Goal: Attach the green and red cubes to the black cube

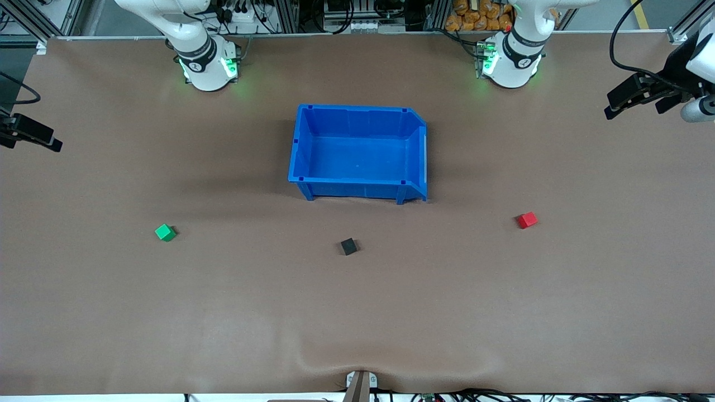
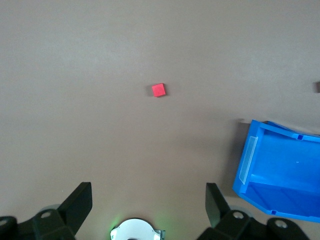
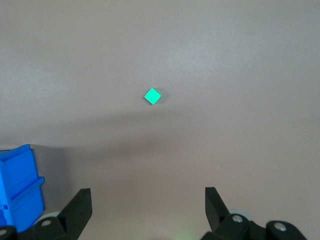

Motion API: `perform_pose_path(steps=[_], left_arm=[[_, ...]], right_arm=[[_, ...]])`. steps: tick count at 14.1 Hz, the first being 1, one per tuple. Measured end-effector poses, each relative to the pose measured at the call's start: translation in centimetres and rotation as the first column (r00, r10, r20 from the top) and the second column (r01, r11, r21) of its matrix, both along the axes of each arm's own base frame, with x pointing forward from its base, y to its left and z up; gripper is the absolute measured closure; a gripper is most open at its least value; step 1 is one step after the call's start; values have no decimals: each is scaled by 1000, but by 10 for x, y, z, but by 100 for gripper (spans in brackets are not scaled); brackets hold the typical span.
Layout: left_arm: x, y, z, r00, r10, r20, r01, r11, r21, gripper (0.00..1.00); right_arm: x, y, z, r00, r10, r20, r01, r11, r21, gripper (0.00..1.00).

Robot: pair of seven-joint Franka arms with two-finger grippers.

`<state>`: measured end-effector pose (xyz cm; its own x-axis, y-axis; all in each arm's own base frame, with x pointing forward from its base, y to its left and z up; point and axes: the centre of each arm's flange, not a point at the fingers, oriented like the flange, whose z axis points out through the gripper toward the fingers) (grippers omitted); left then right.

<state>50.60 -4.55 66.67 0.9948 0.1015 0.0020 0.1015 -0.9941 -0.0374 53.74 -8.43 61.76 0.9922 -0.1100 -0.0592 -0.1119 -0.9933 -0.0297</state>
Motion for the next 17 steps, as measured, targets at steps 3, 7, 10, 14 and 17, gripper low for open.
perform_pose_path(steps=[3, 7, 10, 14, 17], left_arm=[[-1, -1, -1, 1000, -3, -9, 3, 1000, 1, 0], [-1, -2, 4, 1000, -4, 2, 4, 1000, 5, 0], [-3, -7, 7, 1000, -15, 5, 15, 999, 28, 0], [-5, -7, 5, 1000, -16, -18, 17, 999, 31, 0], [-6, -7, 4, 1000, -16, -26, 17, 999, 32, 0]], right_arm=[[0, 0, 0, 1000, 0, 0, 0, 1000, -2, 0], [0, 1, 0, 1000, 2, 0, -2, 1000, -3, 0], [1, 5, 2, 1000, 9, 8, -9, 1000, -4, 0], [2, 5, 7, 1000, 10, 19, -10, 1000, -5, 0], [3, 6, 17, 999, 11, 44, -11, 1000, -9, 0]])
